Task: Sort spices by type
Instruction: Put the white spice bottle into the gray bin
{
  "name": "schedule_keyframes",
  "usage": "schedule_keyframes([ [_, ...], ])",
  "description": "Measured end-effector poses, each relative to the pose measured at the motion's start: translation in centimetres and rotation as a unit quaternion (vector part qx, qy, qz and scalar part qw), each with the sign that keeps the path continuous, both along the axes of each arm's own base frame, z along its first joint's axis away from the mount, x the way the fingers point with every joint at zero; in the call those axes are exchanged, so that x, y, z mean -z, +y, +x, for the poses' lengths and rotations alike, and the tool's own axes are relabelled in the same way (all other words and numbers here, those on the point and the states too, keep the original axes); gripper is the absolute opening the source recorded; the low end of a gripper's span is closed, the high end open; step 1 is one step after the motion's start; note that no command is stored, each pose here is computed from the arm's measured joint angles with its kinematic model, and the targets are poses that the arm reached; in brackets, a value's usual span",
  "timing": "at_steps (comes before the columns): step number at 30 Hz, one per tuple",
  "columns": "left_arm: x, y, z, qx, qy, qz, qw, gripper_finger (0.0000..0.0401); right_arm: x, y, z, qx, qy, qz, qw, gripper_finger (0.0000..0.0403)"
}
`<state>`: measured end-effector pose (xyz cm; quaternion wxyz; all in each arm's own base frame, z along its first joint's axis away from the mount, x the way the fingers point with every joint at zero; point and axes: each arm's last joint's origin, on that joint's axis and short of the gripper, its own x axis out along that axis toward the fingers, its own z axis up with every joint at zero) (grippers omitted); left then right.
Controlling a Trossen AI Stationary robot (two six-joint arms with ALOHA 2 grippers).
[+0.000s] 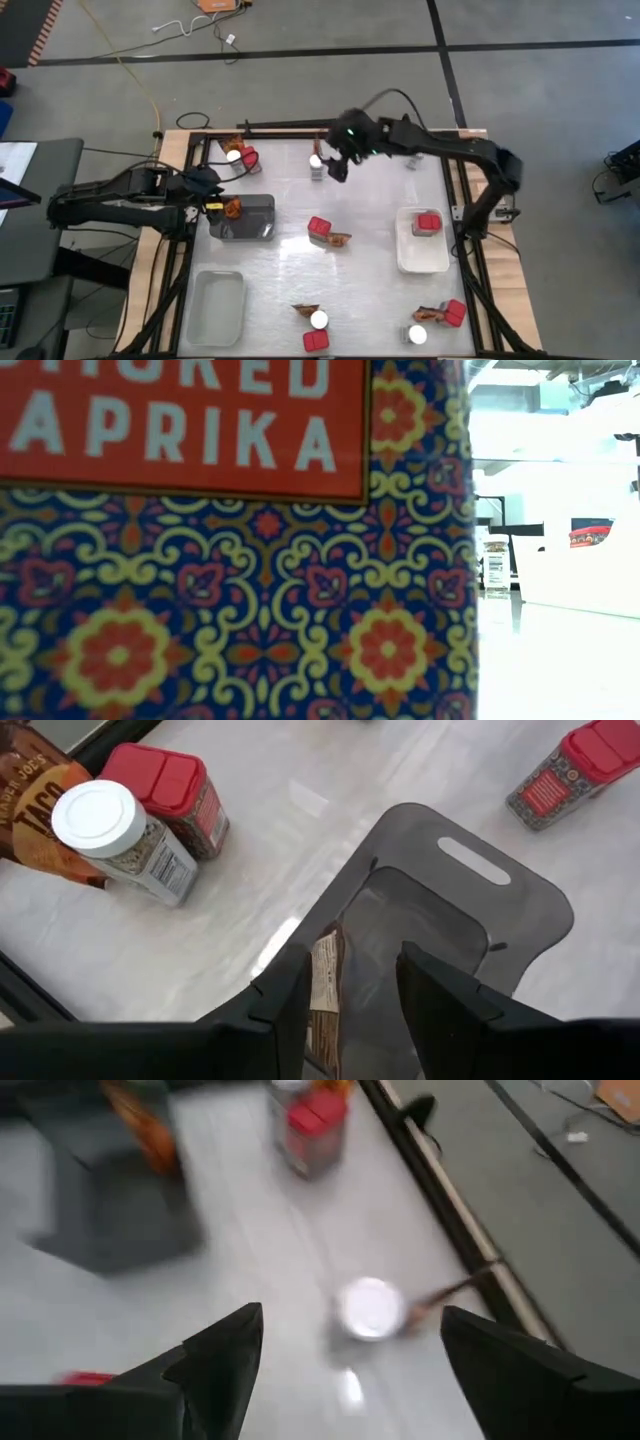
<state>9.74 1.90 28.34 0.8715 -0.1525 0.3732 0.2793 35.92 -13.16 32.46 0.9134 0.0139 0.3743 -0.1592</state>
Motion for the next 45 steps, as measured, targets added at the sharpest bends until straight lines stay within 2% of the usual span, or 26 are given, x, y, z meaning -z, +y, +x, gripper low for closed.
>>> schedule_keyframes([
  [6,0.0,0.0,0.0,-0.001,-0.001,-0.001,1.000,0.0142,0.9,-3.1,3.0,-0.076,0.051,-0.008,0.996,0.0333],
  [13,0.0,0.0,0.0,-0.001,0.000,-0.001,1.000,0.0142,3.7,-4.2,5.9,-0.144,0.100,-0.019,0.984,0.0333],
  [21,0.0,0.0,0.0,-0.002,0.000,-0.001,1.000,0.0142,7.3,-5.4,7.0,-0.142,0.139,0.004,0.980,0.0333],
  [28,0.0,0.0,0.0,-0.003,0.000,0.001,1.000,0.0142,9.2,-5.9,7.3,-0.146,0.162,0.012,0.976,0.0333],
  [33,0.0,0.0,0.0,-0.003,0.000,0.002,1.000,0.0142,11.2,-6.0,7.3,-0.137,0.197,0.043,0.970,0.0330],
  [37,0.0,0.0,0.0,-0.004,0.000,0.002,1.000,0.0142,11.6,-5.7,7.5,-0.124,0.202,0.056,0.970,0.0300],
  [42,0.0,0.0,0.0,-0.003,0.000,0.001,1.000,0.0142,11.1,-5.1,7.8,-0.123,0.190,0.053,0.973,0.0213],
  [45,0.0,0.0,0.0,-0.003,-0.001,0.001,1.000,0.0142,10.7,-4.6,7.8,-0.110,0.186,0.062,0.974,0.0214],
])
